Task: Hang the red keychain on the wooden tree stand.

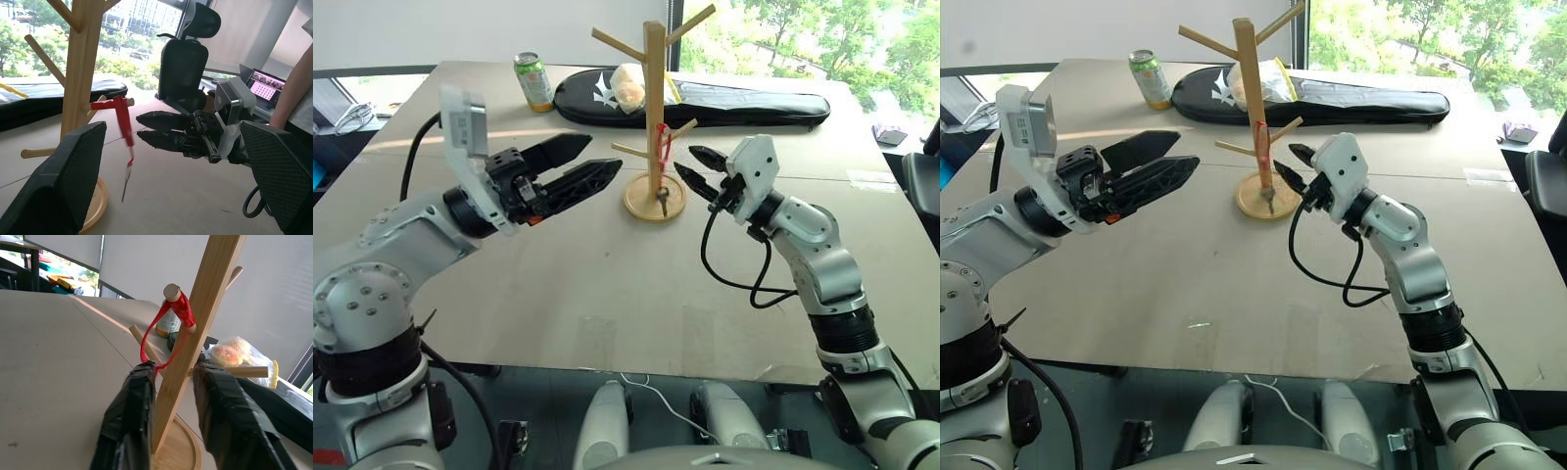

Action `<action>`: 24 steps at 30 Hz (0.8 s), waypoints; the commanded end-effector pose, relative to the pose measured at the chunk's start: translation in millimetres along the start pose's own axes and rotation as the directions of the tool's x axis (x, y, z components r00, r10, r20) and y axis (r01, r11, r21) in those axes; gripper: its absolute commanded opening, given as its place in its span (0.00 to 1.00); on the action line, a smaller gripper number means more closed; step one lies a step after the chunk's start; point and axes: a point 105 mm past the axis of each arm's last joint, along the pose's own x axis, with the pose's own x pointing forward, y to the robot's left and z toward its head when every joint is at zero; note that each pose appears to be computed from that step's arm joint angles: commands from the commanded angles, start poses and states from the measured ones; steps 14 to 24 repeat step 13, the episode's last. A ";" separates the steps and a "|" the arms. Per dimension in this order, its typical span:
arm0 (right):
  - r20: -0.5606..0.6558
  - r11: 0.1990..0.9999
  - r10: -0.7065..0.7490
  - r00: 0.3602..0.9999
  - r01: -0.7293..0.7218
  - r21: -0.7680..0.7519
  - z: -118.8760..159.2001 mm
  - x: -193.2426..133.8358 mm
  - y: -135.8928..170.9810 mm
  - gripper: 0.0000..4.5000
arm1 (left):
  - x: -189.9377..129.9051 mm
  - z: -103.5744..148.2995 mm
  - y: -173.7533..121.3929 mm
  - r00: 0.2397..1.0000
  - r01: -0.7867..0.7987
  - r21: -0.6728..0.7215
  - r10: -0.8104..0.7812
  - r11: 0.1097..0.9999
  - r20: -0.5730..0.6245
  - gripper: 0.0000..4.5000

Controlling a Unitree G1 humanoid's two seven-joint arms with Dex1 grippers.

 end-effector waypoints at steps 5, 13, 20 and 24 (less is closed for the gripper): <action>-0.010 0.995 0.100 0.995 -0.100 -0.014 18.8 -25.4 -9.0 1.00 | -11.4 1.0 16.1 0.994 -0.051 0.067 0.057 0.996 -0.094 1.00; -0.114 0.978 0.204 0.972 -0.196 0.074 50.5 -61.2 -35.1 1.00 | -36.5 1.5 53.4 0.963 -0.087 0.181 0.129 0.980 -0.238 1.00; -0.114 0.978 0.204 0.972 -0.196 0.074 50.5 -61.2 -35.1 1.00 | -36.5 1.5 53.4 0.963 -0.087 0.181 0.129 0.980 -0.238 1.00; -0.114 0.978 0.204 0.972 -0.196 0.074 50.5 -61.2 -35.1 1.00 | -36.5 1.5 53.4 0.963 -0.087 0.181 0.129 0.980 -0.238 1.00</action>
